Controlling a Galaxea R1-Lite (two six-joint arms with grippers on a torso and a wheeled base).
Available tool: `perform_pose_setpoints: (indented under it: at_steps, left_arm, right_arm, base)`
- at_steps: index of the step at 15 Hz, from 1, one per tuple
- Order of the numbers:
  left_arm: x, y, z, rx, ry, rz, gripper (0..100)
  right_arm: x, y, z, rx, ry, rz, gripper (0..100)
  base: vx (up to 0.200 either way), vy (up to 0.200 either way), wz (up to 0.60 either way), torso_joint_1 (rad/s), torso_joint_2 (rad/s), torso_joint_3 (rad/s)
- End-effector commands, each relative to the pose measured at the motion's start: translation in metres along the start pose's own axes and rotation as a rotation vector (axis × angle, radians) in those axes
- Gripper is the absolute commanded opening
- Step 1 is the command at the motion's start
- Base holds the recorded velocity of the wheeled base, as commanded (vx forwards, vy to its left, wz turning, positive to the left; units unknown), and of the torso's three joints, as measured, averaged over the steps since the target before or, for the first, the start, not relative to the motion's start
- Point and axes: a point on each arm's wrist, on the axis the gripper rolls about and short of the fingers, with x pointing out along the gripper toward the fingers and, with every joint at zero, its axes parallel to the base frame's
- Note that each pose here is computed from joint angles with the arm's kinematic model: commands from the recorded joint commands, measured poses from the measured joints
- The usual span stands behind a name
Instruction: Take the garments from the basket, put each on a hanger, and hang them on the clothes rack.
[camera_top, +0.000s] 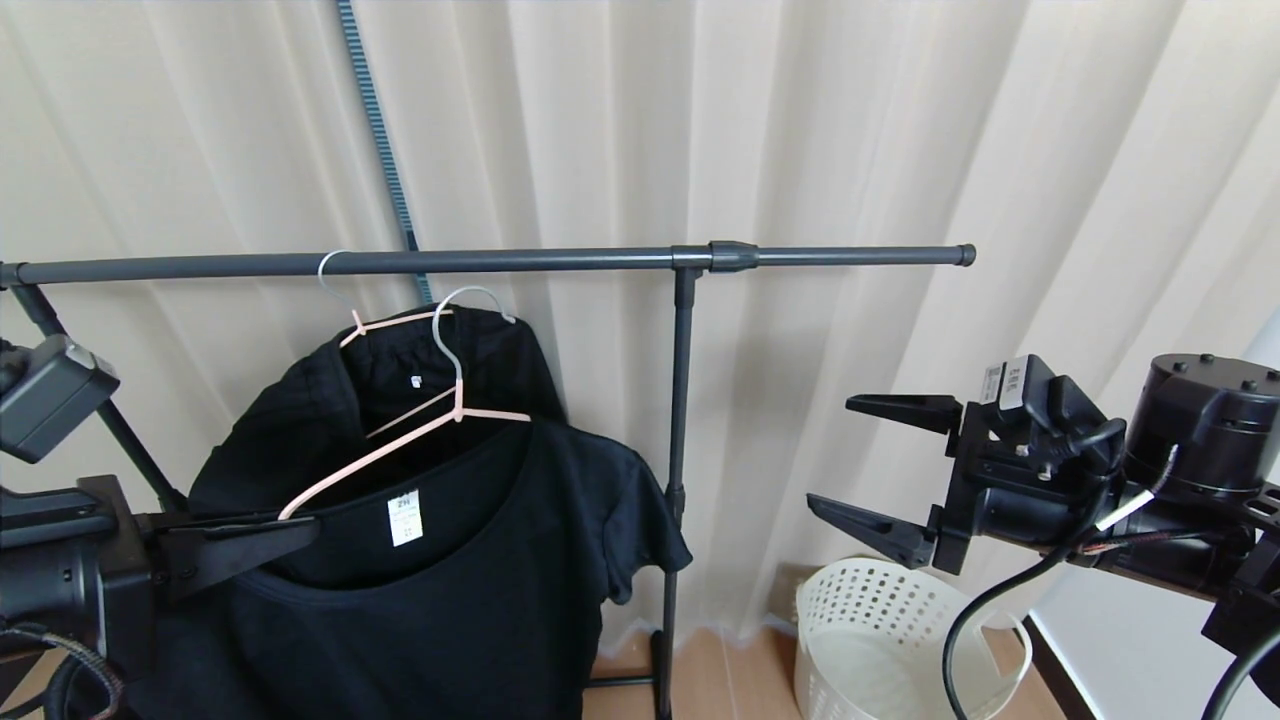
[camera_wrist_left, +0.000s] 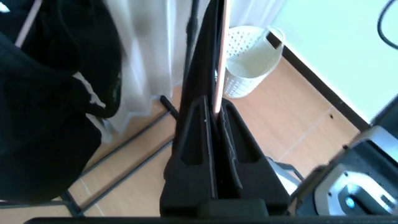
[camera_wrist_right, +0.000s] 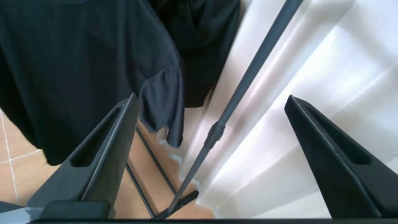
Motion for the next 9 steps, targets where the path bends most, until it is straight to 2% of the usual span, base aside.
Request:
perform_pose_setpoints:
  at_steps: [1,9]
  left_arm:
    - [0.005,0.004,0.002,-0.033,0.001,0.012,0]
    - [0.016,0.016,0.02,-0.13,-0.037,0.075,0]
  right_arm:
    - [0.001,0.0,-0.001,0.001,0.002,-0.001,100]
    - [0.002,-0.002,-0.001,0.0,0.007,-0.014,100]
  base:
    - [0.0,0.0,0.0,0.0,0.0,0.0]
    - [0.0,0.0,0.0,0.0,0.0,0.0]
